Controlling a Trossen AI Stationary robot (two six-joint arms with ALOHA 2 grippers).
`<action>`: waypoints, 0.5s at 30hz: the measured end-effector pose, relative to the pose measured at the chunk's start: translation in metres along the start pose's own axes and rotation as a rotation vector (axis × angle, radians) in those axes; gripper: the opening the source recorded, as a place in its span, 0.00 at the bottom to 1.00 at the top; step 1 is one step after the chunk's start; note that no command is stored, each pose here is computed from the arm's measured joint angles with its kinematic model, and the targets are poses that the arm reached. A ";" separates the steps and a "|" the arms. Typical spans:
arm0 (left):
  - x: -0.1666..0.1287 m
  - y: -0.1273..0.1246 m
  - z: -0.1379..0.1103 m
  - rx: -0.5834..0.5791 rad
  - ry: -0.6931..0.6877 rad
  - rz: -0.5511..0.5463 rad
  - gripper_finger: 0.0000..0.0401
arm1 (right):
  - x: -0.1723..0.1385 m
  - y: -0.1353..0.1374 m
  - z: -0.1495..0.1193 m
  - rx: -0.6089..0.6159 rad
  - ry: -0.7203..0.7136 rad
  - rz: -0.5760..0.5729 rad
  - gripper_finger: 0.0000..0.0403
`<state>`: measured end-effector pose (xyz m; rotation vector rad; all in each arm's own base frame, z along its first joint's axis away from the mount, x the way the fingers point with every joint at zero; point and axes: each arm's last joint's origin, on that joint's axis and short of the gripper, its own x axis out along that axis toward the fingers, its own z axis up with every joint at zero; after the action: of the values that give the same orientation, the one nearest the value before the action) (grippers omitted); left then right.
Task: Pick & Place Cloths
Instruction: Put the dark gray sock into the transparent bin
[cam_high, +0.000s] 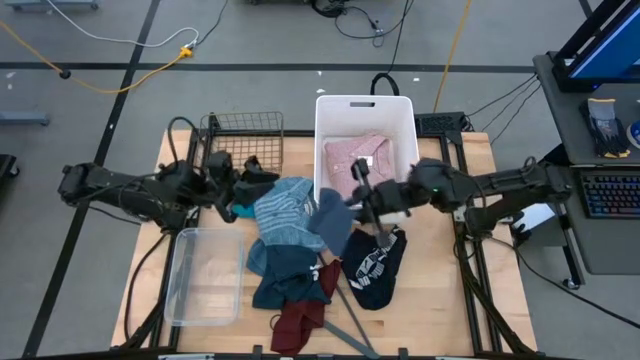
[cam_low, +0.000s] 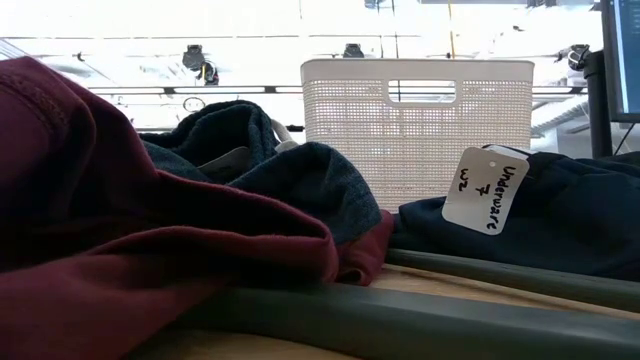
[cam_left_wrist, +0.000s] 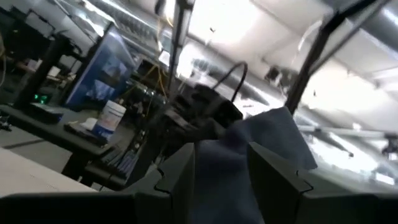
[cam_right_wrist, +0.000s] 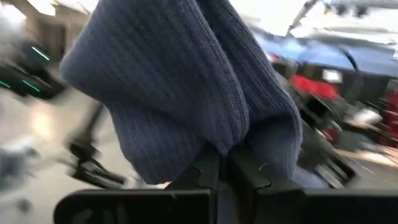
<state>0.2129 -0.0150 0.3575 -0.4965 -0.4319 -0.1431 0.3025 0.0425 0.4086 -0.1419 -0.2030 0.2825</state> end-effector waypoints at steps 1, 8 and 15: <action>0.005 -0.002 0.003 0.018 0.010 -0.016 0.37 | 0.003 -0.002 0.001 -0.020 0.029 -0.026 0.01; 0.032 -0.013 0.015 0.109 0.047 -0.101 0.51 | 0.009 -0.007 0.004 -0.139 0.068 -0.093 0.01; 0.051 -0.015 0.013 0.117 0.090 -0.144 0.66 | 0.009 -0.010 0.009 -0.160 0.033 -0.157 0.01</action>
<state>0.2501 -0.0227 0.3964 -0.3422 -0.3858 -0.2762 0.3113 0.0368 0.4207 -0.2873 -0.2024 0.1073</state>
